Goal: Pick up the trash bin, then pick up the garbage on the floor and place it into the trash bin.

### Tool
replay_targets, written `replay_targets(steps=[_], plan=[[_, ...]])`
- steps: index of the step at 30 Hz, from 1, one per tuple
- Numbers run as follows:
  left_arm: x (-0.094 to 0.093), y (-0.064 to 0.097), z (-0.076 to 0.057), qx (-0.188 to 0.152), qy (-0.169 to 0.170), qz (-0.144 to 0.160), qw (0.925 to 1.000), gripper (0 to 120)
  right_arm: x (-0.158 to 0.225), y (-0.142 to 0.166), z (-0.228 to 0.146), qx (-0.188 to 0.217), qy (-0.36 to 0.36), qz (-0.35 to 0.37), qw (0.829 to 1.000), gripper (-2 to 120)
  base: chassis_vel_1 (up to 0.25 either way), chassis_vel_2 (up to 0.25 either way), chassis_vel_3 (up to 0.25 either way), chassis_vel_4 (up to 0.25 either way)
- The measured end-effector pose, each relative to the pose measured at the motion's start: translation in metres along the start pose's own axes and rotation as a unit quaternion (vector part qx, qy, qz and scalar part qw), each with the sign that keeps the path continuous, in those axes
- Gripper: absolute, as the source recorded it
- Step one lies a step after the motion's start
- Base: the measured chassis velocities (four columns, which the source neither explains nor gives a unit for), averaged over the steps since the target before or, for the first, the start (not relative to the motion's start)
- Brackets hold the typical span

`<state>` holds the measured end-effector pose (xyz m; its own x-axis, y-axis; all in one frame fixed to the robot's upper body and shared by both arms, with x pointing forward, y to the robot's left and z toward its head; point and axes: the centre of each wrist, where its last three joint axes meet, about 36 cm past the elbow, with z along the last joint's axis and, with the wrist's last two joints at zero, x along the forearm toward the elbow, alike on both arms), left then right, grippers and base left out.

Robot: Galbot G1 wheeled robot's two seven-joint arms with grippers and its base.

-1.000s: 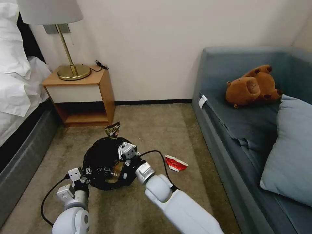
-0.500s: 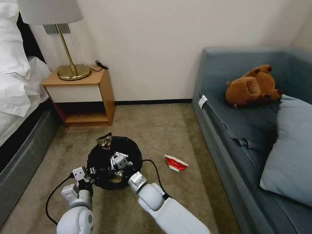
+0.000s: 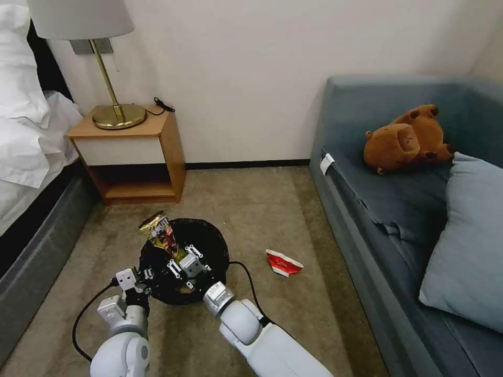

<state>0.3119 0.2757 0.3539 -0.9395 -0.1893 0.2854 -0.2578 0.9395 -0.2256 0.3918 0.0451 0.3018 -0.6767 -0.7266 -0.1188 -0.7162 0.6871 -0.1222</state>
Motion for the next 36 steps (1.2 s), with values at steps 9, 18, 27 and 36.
replay_targets(steps=[9,18,27,36], plan=[[0.0,0.005,-0.002,-0.002,-0.003,-0.003,1.0,3,0.007,-0.013,0.002,0.009,0.002,0.003,1.0,88,0.0,0.0,0.0,0.0],[-0.001,0.003,-0.001,-0.002,-0.002,-0.001,1.0,3,0.006,-0.015,-0.005,0.004,0.0,0.007,1.0,100,0.0,0.0,0.0,0.0],[-0.001,0.005,-0.002,-0.003,-0.002,-0.003,1.0,3,-0.002,-0.024,-0.015,0.003,-0.001,0.027,1.0,100,0.0,0.0,0.0,0.0],[0.0,0.01,-0.002,-0.004,-0.003,-0.006,1.0,3,-0.01,-0.081,-0.034,0.023,0.012,0.08,0.996,100,0.0,0.0,0.0,0.0]])
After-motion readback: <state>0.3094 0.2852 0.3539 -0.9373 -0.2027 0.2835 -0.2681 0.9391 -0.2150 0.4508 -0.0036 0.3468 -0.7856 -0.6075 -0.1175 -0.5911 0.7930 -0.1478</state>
